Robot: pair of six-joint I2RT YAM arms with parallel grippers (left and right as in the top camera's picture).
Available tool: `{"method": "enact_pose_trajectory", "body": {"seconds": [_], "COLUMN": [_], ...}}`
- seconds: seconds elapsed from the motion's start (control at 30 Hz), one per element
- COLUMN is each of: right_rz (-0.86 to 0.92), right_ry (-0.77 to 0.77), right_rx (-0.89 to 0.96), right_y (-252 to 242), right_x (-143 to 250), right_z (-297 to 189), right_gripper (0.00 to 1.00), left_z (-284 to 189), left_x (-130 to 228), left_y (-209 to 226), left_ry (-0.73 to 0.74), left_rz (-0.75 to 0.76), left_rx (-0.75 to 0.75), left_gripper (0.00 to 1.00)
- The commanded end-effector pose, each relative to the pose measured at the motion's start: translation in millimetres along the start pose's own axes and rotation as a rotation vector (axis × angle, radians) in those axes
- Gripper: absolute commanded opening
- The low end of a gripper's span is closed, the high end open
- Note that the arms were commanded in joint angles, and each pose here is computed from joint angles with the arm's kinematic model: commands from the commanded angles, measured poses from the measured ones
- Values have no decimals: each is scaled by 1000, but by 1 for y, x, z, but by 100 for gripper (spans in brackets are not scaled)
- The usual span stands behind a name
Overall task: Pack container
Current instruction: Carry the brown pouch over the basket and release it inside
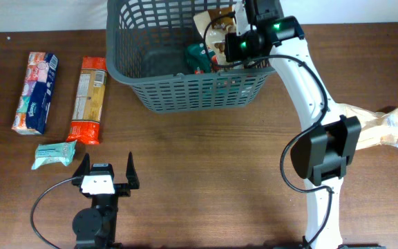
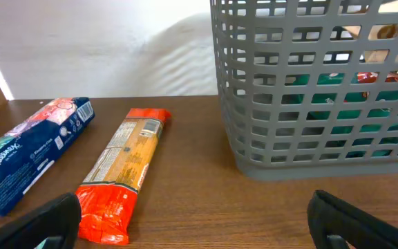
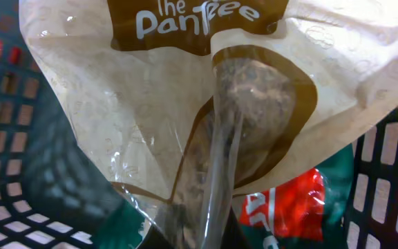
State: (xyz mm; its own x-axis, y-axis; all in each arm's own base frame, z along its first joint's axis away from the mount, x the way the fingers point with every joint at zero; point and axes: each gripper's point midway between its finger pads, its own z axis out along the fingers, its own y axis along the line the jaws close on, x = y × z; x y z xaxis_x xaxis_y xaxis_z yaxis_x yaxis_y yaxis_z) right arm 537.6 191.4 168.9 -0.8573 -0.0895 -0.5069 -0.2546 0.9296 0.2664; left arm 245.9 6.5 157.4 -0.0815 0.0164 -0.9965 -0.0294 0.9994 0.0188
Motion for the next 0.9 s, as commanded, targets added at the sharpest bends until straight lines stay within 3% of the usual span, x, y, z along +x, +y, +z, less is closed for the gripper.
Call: {"method": "enact_pose_trajectory", "body": {"seconds": [0.0, 0.1, 0.2, 0.23, 0.3, 0.37, 0.47, 0.63, 0.87], "right_rz": [-12, -14, -15, -15, -15, -15, -18, -20, -113], "right_ry": [-5, -5, -5, -6, -8, -10, -26, -136, -398], "right_rx": [50, 54, 54, 54, 53, 53, 52, 48, -83], "right_y": [-9, -10, -10, -10, -10, -10, -10, -12, 22], "right_x": [0, 0, 0, 0, -1, -1, -6, -41, -107], "right_z": [1, 1, 1, 1, 1, 1, -1, -31, -129], "right_gripper": [4, 8, 35, 55, 63, 82, 99, 99, 99], "left_z": [0, 0, 0, 0, 0, 0, 0, 0, 0], "left_x": [1, 1, 1, 1, 1, 1, 1, 1, 1], "left_y": [0, 0, 0, 0, 0, 0, 0, 0, 0], "left_ry": [-2, -2, -2, -2, -2, -2, -2, -2, -2], "left_rz": [-4, -3, -3, -4, -4, -4, -4, -4, -4], "left_rx": [5, 5, 5, 5, 5, 5, 5, 5, 5], "left_gripper": [99, 99, 99, 99, 99, 99, 99, 99, 99]}}
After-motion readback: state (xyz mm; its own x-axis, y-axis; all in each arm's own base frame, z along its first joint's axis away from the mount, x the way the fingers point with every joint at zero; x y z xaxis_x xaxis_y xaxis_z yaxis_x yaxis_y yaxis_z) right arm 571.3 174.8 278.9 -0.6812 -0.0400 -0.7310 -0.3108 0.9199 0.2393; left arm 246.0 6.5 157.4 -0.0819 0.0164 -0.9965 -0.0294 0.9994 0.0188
